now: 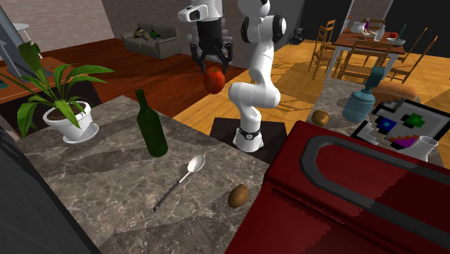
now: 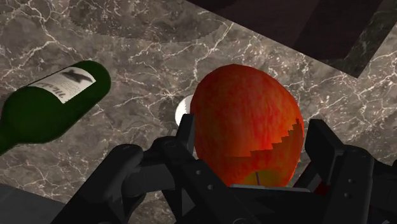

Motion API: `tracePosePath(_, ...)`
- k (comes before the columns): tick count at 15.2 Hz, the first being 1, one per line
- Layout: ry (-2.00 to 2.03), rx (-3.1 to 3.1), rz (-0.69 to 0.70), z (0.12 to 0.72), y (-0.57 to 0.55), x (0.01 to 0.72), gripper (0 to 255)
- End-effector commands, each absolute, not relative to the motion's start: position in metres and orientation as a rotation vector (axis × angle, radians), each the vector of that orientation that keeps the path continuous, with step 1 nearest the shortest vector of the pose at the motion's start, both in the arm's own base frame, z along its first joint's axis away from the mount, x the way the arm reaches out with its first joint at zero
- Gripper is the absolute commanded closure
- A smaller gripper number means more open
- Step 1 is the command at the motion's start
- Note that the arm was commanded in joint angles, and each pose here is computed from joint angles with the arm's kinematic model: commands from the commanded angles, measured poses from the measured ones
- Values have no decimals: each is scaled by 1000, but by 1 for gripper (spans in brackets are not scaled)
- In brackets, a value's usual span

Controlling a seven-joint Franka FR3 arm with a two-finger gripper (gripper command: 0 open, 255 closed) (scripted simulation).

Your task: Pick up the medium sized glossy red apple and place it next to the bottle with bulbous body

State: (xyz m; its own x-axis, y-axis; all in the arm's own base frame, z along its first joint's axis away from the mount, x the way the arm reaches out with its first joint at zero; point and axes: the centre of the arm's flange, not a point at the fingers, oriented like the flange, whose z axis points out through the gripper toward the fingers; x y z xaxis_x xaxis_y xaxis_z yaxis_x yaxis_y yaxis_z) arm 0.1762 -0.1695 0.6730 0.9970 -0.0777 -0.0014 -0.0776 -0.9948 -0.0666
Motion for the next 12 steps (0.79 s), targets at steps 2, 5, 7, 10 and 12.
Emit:
tracePosePath(2, 119, -3073, -2, 683, -157, 176, 255)
tracePosePath(5, 119, -3073, -2, 683, -117, 175, 255)
tracePosePath(7, 119, -3073, -2, 683, -91, 174, 255)
tracePosePath(10, 119, -3073, -2, 683, -51, 174, 255)
tracePosePath(12, 119, -3073, -2, 683, -25, 173, 255)
